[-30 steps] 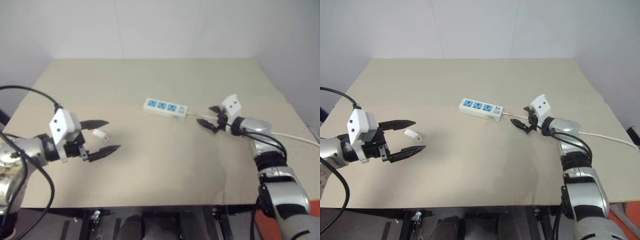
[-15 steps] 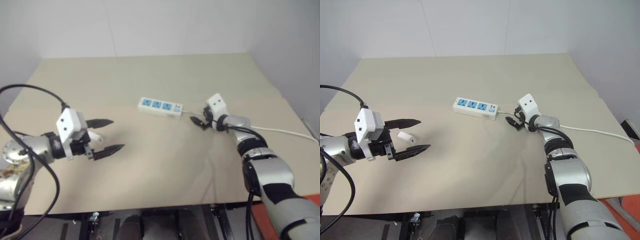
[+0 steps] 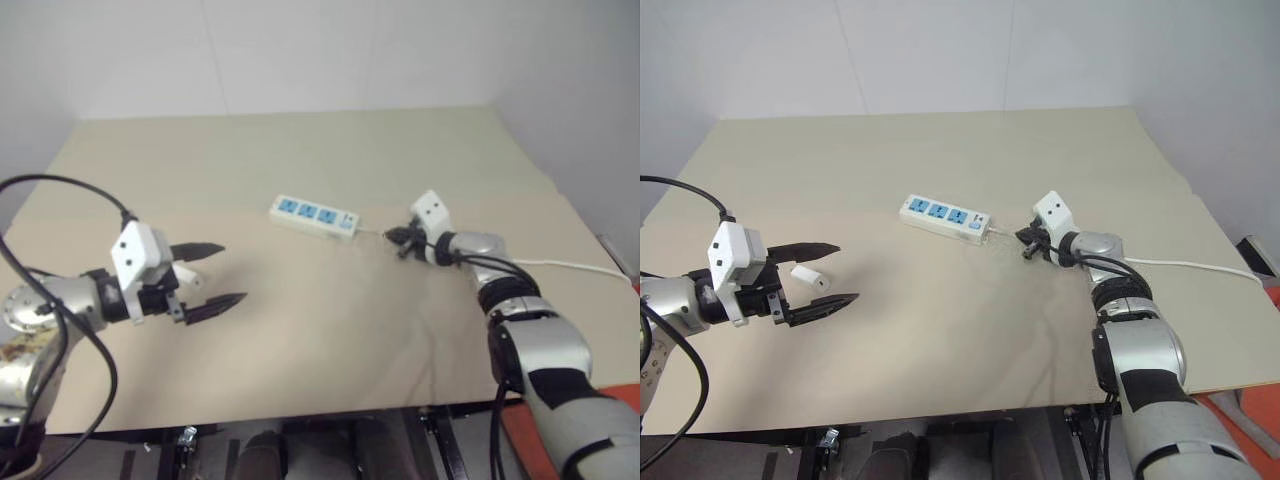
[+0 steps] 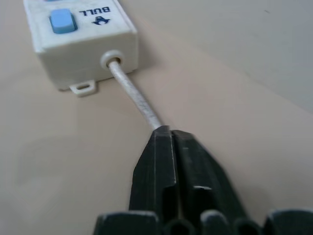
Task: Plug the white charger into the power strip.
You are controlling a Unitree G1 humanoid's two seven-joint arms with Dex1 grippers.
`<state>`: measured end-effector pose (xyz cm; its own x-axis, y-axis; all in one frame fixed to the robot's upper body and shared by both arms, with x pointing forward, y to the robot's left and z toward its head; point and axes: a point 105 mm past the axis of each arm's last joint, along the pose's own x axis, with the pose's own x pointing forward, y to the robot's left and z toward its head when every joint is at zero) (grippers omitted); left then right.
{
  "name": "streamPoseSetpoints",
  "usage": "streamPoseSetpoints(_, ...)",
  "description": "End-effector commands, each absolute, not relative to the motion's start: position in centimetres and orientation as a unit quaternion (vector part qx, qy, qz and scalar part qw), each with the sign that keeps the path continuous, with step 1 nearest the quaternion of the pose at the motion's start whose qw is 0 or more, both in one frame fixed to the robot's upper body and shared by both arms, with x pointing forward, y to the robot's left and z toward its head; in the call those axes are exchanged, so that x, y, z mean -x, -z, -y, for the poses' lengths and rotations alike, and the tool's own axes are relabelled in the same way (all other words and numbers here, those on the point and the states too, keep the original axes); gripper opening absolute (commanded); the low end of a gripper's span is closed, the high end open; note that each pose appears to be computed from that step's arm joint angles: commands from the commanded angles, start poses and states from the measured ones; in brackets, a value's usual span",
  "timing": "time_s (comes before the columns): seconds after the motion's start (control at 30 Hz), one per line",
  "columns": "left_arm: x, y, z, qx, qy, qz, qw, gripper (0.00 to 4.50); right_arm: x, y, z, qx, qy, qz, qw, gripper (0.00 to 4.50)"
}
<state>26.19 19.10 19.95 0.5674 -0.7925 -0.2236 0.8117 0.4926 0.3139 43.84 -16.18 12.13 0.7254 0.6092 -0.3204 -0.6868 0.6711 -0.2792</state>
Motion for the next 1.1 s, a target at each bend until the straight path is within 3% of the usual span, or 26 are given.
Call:
streamPoseSetpoints(0.03,-25.9,-21.2,-18.9,-0.212,0.467,-0.003,0.858,4.50,-42.6,-10.8,15.5,0.196,-0.404,-0.113,0.886,0.03)
streamPoseSetpoints(0.3,-26.0,-21.0,-18.8,-0.208,0.472,-0.006,0.857,4.50,-39.7,-10.0,15.3,0.215,-0.490,-0.111,0.837,0.03)
streamPoseSetpoints(0.57,-25.8,-20.7,-18.8,-0.202,0.475,-0.015,0.856,4.50,-33.8,-9.4,16.3,0.225,-0.566,-0.126,0.783,0.03)
streamPoseSetpoints(0.7,-25.7,-20.6,-18.9,-0.200,0.477,-0.018,0.856,4.50,-31.8,-9.9,16.9,0.219,-0.574,-0.135,0.777,0.03)
streamPoseSetpoints(0.87,-25.9,-20.6,-18.8,-0.200,0.480,-0.018,0.854,4.50,-31.3,-10.5,18.0,0.216,-0.557,-0.137,0.790,0.03)
streamPoseSetpoints(1.1,-26.2,-20.7,-18.6,-0.201,0.485,-0.015,0.851,4.50,-32.9,-12.9,18.0,0.212,-0.521,-0.080,0.823,0.03)
